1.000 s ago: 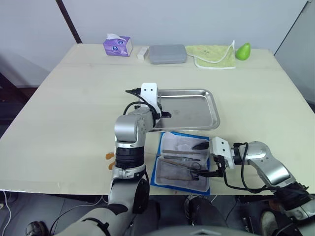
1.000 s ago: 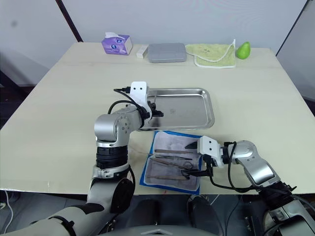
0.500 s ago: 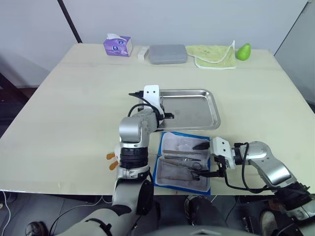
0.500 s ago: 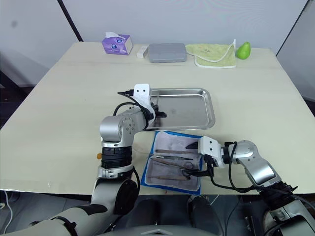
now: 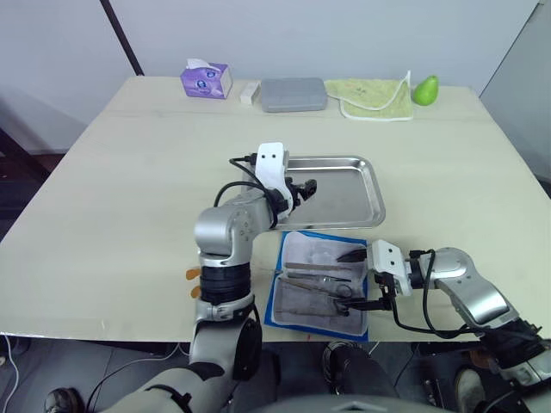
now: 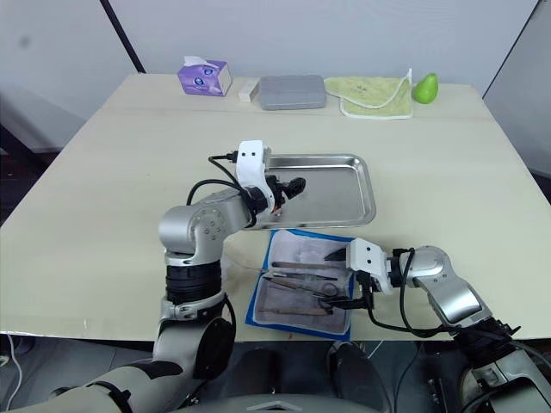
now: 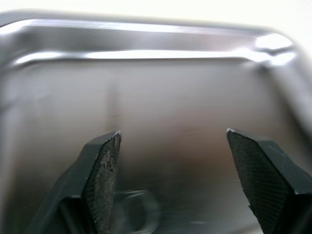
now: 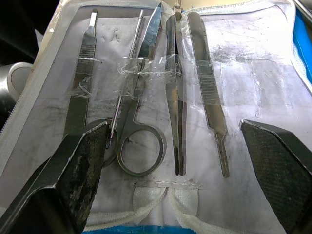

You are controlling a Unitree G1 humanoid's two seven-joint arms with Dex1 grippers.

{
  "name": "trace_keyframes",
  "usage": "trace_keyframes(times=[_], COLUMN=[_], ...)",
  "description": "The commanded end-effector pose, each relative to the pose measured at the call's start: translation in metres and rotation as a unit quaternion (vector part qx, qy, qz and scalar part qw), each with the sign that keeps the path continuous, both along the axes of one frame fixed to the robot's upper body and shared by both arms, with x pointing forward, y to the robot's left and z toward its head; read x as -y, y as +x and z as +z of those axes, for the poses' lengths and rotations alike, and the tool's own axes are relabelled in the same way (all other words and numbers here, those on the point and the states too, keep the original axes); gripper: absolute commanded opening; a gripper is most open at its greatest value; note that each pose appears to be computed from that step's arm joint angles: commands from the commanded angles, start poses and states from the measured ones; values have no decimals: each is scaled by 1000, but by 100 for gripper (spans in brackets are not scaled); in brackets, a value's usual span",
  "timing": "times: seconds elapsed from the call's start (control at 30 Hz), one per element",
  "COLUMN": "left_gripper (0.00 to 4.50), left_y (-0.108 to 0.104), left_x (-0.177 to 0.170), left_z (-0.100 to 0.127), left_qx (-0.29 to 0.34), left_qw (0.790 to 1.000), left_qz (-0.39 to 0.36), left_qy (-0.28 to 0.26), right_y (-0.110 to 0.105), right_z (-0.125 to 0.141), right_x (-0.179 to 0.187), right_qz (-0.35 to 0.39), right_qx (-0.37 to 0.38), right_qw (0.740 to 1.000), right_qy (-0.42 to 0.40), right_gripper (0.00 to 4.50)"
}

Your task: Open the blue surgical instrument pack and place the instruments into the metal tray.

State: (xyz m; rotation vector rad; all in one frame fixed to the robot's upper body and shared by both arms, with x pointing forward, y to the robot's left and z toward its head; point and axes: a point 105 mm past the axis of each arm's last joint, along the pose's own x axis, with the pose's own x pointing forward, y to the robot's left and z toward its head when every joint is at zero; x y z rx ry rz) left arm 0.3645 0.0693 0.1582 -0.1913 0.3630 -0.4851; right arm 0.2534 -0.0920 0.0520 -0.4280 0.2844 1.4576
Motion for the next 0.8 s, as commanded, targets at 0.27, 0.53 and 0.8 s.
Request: trace_keyframes(times=[0.27, 0.53, 0.8], left_gripper=[375, 427, 444], left_y=[-81, -97, -114], left_x=[-14, -55, -110], left_z=[19, 6, 3], left_qx=[162, 137, 117], left_qw=[908, 878, 877], left_qz=[-386, -458, -463], left_qy=[21, 26, 59], right_y=[-17, -20, -24], right_z=[-45, -45, -43], right_x=[19, 18, 23], right_qz=[-41, -50, -56], right_qx=[-74, -72, -70], right_qw=[995, 995, 995], right_qy=[-54, -45, -37], right_gripper=[450, 450, 450])
